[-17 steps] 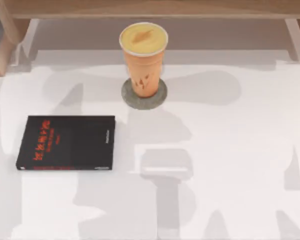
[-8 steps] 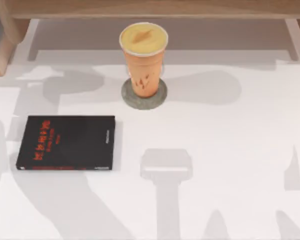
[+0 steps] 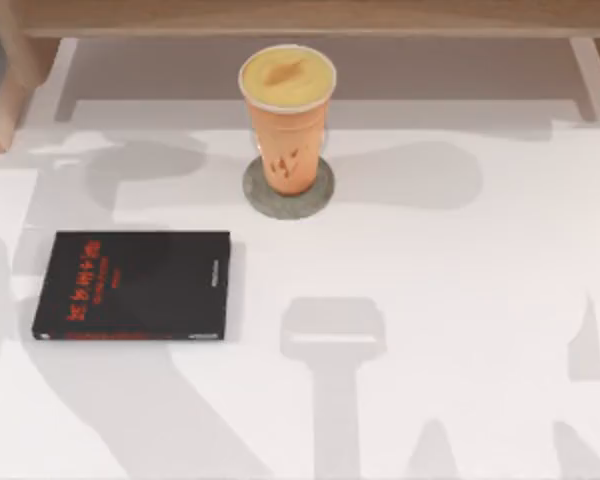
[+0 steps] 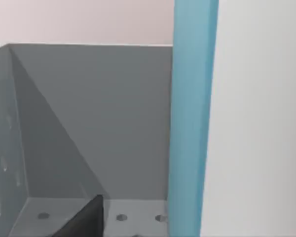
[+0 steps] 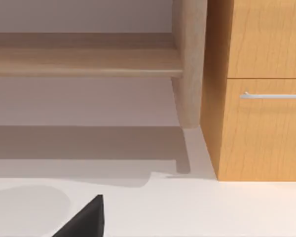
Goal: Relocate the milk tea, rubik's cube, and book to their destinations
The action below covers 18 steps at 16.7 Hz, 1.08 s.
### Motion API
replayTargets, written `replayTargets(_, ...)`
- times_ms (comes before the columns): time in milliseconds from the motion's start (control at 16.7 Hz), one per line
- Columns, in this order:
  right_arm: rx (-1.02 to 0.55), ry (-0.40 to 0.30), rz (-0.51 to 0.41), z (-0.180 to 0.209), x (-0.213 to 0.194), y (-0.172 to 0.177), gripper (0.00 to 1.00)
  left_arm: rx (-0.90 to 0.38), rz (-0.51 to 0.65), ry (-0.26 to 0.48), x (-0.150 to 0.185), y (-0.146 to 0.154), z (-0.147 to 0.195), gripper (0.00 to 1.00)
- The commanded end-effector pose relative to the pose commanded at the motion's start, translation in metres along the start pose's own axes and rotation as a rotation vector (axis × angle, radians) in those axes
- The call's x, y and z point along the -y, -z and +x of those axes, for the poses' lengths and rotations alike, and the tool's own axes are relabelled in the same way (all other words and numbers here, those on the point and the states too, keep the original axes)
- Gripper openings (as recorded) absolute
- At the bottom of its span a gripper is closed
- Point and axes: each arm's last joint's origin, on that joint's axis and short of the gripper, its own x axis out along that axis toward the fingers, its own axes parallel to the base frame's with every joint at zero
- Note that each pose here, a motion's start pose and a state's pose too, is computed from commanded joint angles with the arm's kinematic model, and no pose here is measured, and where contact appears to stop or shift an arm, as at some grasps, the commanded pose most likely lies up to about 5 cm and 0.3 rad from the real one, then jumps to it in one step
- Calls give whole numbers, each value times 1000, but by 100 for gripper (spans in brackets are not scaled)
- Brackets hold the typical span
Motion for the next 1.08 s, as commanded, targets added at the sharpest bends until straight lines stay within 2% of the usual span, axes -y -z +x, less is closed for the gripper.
replayTargets(300, 0, 0, 0, 0, 0, 0, 100, 0, 0, 0, -1, 0, 21, 100)
replayTargets(600, 0, 0, 0, 0, 0, 0, 100, 0, 0, 0, -1, 0, 24, 100)
replayTargets(1080, 0, 0, 0, 0, 0, 0, 100, 0, 0, 0, -1, 0, 24, 40)
